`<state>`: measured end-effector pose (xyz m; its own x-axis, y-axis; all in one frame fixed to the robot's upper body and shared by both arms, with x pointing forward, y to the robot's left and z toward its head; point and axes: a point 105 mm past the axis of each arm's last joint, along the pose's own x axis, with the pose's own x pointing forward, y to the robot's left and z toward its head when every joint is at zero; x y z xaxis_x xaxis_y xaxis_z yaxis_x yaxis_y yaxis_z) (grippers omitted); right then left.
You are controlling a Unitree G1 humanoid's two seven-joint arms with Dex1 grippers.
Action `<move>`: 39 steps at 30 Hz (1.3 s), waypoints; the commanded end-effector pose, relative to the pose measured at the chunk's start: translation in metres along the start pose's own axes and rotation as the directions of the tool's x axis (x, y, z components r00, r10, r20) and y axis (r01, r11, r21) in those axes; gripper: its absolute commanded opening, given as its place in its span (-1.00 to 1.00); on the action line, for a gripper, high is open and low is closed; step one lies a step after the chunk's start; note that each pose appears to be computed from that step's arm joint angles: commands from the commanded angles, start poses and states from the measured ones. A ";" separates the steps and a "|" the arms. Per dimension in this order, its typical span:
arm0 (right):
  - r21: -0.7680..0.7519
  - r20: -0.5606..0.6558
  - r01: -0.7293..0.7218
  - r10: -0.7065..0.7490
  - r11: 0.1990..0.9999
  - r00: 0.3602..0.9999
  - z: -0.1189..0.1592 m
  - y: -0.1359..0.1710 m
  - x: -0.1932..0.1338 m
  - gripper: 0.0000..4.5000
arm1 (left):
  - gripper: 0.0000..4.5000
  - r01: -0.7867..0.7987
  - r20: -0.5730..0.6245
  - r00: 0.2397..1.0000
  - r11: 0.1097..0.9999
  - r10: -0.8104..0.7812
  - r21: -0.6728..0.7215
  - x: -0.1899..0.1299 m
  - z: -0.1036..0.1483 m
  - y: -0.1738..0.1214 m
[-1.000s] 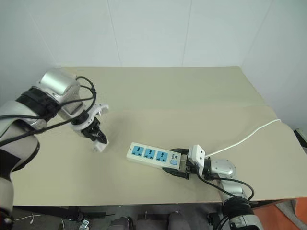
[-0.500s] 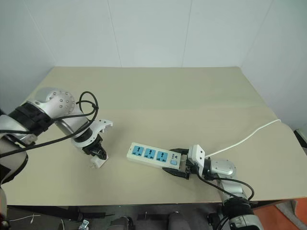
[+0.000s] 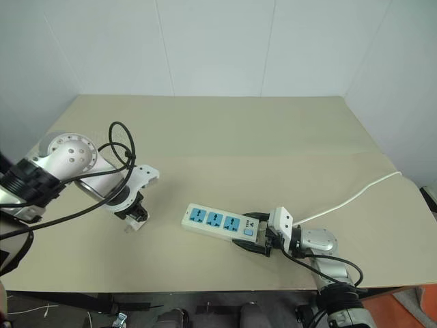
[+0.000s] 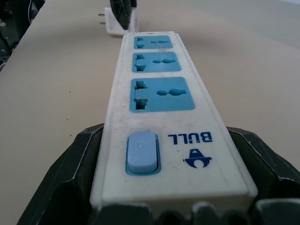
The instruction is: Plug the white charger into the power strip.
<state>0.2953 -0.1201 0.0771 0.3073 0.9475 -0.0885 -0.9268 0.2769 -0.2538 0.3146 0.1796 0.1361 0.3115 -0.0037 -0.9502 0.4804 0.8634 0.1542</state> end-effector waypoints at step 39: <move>0.046 -0.015 -0.007 0.008 0.999 1.000 -0.009 0.011 0.002 0.55 | 0.98 0.067 -0.122 0.989 0.990 -0.082 -0.122 0.009 0.020 0.004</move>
<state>0.2947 -0.1209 0.0751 0.3237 0.9419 -0.0895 -0.9234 0.2939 -0.2471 0.3314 0.1727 0.1265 0.1456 -0.0146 -0.9892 0.4001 0.9153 0.0454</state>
